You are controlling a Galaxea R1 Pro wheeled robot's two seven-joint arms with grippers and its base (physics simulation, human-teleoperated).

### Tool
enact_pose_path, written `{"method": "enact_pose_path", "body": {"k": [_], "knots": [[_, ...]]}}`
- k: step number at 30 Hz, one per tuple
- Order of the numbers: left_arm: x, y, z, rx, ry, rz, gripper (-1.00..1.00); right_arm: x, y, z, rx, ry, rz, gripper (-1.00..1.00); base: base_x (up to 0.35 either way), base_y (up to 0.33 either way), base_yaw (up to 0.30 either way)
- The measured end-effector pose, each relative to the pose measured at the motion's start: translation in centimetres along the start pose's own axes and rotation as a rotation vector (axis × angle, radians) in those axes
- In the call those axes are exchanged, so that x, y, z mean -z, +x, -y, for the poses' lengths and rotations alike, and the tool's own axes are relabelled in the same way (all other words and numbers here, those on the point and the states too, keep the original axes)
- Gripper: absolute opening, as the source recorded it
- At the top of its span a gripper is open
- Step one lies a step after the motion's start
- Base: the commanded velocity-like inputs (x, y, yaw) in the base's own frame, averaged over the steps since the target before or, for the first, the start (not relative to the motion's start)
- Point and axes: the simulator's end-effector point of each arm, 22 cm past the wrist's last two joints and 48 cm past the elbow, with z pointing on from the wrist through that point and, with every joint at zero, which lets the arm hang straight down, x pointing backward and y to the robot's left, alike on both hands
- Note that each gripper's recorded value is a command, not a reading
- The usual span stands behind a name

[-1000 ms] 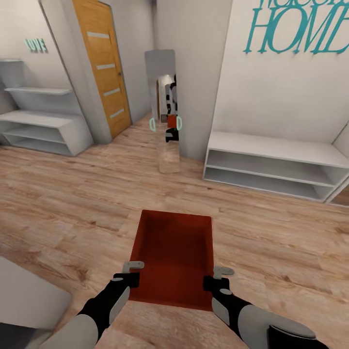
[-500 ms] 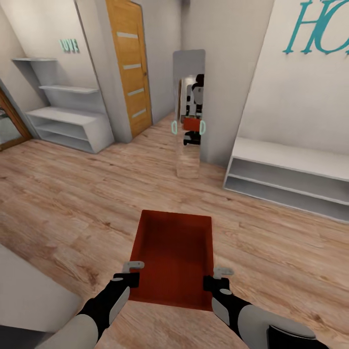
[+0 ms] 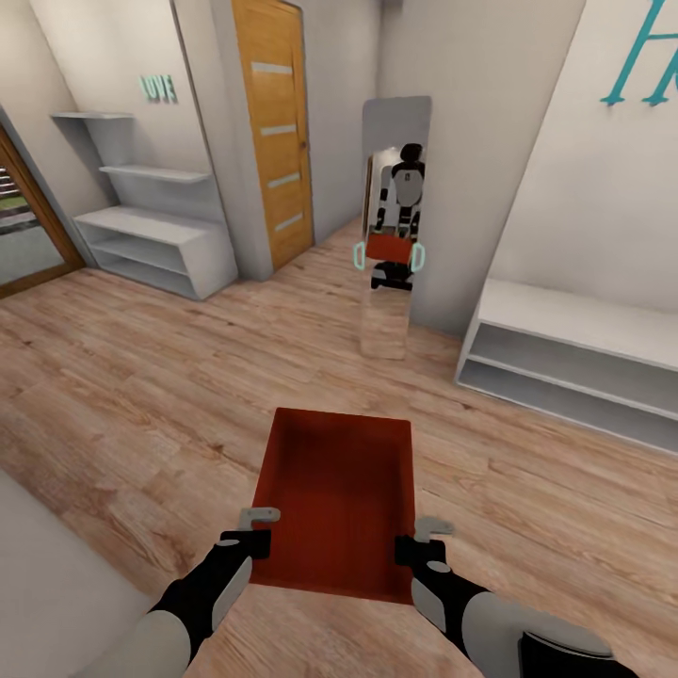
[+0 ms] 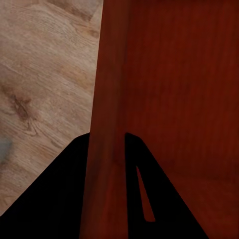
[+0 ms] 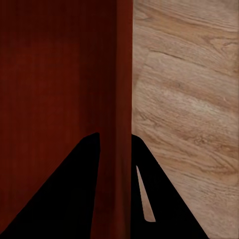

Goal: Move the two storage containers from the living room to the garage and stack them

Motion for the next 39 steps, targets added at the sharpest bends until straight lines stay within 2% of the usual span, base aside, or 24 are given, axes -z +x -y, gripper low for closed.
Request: {"method": "enact_pose_path", "body": {"k": [34, 39], "knots": [[0.00, -0.02, -0.01, 0.000, 0.000, 0.000, -1.00, 0.00, -0.01, -0.01, 0.000, 0.000, 0.000, -1.00, 0.320, 0.000, 0.000], [0.00, -0.05, -0.08, -0.001, 0.000, 0.002, -1.00, 0.02, -0.02, -0.08, 0.000, 0.000, 0.001, -1.00, 0.320, 0.000, 0.220]]}}
